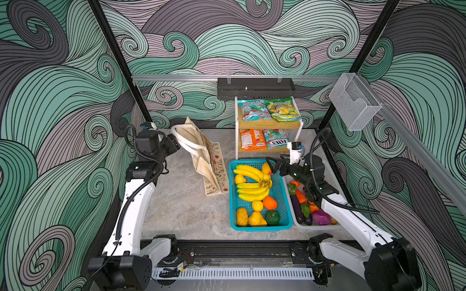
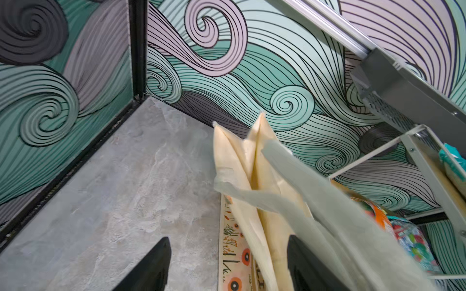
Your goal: Place the food into the grocery bag and tie it
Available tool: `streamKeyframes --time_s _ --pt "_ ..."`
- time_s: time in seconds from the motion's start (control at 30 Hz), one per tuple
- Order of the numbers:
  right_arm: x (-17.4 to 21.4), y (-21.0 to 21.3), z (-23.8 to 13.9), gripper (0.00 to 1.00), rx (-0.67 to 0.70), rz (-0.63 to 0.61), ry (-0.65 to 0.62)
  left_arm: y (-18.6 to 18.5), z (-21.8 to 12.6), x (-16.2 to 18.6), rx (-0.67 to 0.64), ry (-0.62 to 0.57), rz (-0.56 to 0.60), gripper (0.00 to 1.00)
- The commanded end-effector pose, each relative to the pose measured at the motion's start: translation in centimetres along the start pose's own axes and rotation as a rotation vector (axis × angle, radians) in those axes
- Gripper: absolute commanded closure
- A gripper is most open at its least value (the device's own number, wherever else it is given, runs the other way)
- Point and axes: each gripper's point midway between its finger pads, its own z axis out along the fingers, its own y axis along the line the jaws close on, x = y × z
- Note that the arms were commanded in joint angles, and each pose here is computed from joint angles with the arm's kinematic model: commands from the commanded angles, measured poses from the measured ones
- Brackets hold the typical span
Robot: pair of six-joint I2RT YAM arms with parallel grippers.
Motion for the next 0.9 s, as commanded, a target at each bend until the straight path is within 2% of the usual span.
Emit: streamKeyframes --time_s 0.0,0.13,0.23,0.43,0.5,0.53,0.6,0.63,0.7,0.77,0.87 --pt "-0.7 4.7 1.5 0.03 -0.106 -0.040 0.015 -2.2 0.7 1.5 0.095 0.080 0.012 0.25" --pt "-1.4 9.1 3.2 0.04 -0.168 -0.078 0.041 -3.1 0.9 2.3 0.127 0.090 0.008 0.29" --pt "-1.7 11.8 4.4 0.03 -0.216 -0.106 0.044 -4.6 1.1 2.8 0.201 0.099 -0.001 0.29" --pt "-2.1 16.5 8.0 0.06 -0.328 -0.101 0.060 -7.3 2.1 4.4 0.274 0.180 0.028 0.29" --pt "-1.9 17.7 9.0 0.08 -0.360 -0.092 0.091 -7.9 1.8 4.6 0.263 0.185 0.062 0.31" --pt "-1.7 18.0 9.3 0.09 -0.365 -0.086 0.106 -7.9 1.4 4.3 0.229 0.172 0.119 0.37" --pt "-1.1 18.0 9.5 0.10 -0.358 -0.075 0.115 -7.6 0.7 4.0 0.121 0.174 0.246 0.37" --pt "-0.9 17.8 9.2 0.10 -0.349 -0.071 0.112 -7.7 0.5 3.9 0.110 0.189 0.263 0.35" --pt "-0.8 16.9 8.4 0.09 -0.313 -0.068 0.087 -8.0 0.5 4.3 0.133 0.212 0.239 0.13" --pt "-0.9 16.1 7.5 0.09 -0.281 -0.088 0.063 -8.5 0.9 5.6 0.165 0.266 0.228 0.08" --pt "-1.0 15.7 6.4 0.09 -0.261 -0.118 0.058 -9.7 1.9 7.3 0.259 0.302 0.159 0.06"
